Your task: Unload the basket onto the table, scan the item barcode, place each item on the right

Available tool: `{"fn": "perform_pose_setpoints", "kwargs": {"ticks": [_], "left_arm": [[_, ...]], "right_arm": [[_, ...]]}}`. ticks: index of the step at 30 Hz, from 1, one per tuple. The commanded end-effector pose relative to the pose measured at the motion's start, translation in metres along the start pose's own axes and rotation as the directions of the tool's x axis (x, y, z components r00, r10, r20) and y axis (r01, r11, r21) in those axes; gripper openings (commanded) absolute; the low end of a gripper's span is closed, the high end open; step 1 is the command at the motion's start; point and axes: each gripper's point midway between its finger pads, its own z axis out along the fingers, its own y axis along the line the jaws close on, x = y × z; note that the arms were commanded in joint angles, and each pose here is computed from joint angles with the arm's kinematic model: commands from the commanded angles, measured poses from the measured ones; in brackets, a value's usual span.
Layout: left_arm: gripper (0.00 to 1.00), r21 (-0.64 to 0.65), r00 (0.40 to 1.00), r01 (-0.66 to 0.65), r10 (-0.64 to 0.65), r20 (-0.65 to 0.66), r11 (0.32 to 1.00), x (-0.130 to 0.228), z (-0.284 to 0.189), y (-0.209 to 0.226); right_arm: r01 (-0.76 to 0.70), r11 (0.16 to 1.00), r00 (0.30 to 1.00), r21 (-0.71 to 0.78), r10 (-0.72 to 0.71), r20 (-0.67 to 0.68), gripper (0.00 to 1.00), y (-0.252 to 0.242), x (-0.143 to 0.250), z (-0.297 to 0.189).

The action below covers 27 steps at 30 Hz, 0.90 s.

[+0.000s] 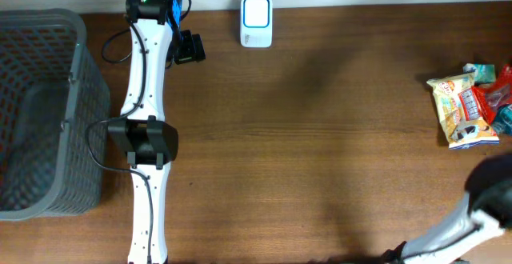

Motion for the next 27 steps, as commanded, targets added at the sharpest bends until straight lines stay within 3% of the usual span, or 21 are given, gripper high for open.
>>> {"fn": "perform_pose_setpoints", "kwargs": {"ticks": [1, 6, 10, 12, 16, 24, 27], "left_arm": [[0.99, 0.011, 1.000, 0.014, -0.014, 0.020, 1.000, -0.002, -0.011, 0.001], [0.99, 0.011, 1.000, 0.012, -0.012, 0.020, 1.000, -0.002, -0.012, 0.000], [0.99, 0.011, 1.000, 0.013, -0.013, 0.020, 1.000, -0.002, -0.012, 0.000], [0.99, 0.011, 1.000, 0.012, -0.012, 0.020, 1.000, -0.002, -0.012, 0.000], [0.99, 0.011, 1.000, 0.013, -0.013, 0.020, 1.000, -0.002, -0.012, 0.000], [0.99, 0.011, 1.000, 0.013, -0.013, 0.020, 1.000, -0.002, -0.012, 0.000], [0.99, 0.011, 1.000, 0.013, -0.013, 0.020, 1.000, -0.002, -0.012, 0.000]], "right_arm": [[0.005, 0.985, 0.993, -0.173, 0.016, 0.120, 0.98, 0.016, 0.015, -0.114], [0.154, 0.939, 0.980, -0.309, -0.104, 0.172, 0.98, 0.047, 0.083, -0.213], [0.373, 0.814, 0.920, -0.445, -0.260, 0.294, 0.98, 0.072, 0.161, -0.299], [0.484, 0.705, 0.873, -0.519, -0.345, 0.345, 0.98, 0.072, 0.209, -0.330], [0.544, 0.566, 0.832, -0.619, -0.460, 0.311, 0.99, 0.057, 0.275, -0.336], [0.571, 0.573, 0.813, -0.588, -0.495, 0.307, 0.98, 0.044, 0.286, -0.321], [0.559, 0.587, 0.808, -0.586, -0.545, 0.225, 0.98, 0.042, 0.309, -0.284]]}}
